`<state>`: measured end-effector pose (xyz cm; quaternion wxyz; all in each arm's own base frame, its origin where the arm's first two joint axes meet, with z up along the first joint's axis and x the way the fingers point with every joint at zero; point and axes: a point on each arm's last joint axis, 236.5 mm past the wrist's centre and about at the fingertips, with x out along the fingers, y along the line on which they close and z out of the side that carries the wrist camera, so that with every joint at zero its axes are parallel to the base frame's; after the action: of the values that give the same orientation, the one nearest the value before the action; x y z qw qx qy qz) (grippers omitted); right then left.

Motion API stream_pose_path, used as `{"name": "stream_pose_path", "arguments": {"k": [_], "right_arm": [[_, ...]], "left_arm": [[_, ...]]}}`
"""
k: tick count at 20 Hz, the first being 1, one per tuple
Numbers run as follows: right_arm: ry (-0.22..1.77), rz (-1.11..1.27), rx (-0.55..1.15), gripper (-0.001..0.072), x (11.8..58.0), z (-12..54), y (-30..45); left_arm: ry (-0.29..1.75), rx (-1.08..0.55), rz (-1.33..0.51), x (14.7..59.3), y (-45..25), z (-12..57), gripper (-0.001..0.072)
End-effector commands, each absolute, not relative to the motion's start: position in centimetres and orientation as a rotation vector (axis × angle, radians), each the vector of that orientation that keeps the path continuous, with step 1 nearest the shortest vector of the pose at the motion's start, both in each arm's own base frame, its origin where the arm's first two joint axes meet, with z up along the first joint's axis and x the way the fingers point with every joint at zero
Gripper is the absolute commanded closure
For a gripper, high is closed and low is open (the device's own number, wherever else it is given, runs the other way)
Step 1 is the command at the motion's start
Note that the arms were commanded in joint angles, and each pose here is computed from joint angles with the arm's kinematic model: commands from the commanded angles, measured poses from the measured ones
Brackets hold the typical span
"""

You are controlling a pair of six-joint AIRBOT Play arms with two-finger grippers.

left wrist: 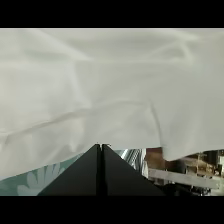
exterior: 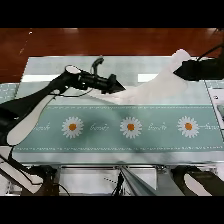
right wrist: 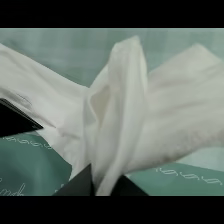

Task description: Fold the shirts.

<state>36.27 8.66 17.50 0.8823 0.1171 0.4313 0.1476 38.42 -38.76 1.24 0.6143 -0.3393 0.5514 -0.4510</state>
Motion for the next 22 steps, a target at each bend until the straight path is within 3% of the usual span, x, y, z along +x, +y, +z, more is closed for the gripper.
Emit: {"name": "stream_pose_path", "arguments": {"k": [1,7,10,12,18,22], "right_arm": [[0.863,0.274,0.250,0.0676,32.8,20.4,9.1],[0.997,0.304,0.197,0.0676,28.0,19.3,10.5],[0.972,0.284,0.198,0.0676,28.4,19.6,10.3],[0.931,0.268,0.195,0.0676,29.2,20.1,10.0],[0.900,0.282,0.138,0.0676,34.6,17.8,10.9],[0.850,0.387,0.111,0.0676,40.2,14.0,17.8]], "left_arm": [[1.374,-0.720,-1.122,32.6,-44.1,-0.2,0.0687],[1.333,-0.664,-1.065,29.2,-50.0,-2.1,0.0687],[1.357,-0.651,-1.070,28.1,-50.6,-2.9,0.0688],[1.321,-0.675,-1.058,29.9,-49.6,-1.6,0.0690],[0.932,-0.571,-0.928,42.0,-35.2,10.3,0.0690],[0.727,-0.532,-0.739,45.0,-20.9,19.0,0.0689]]}}
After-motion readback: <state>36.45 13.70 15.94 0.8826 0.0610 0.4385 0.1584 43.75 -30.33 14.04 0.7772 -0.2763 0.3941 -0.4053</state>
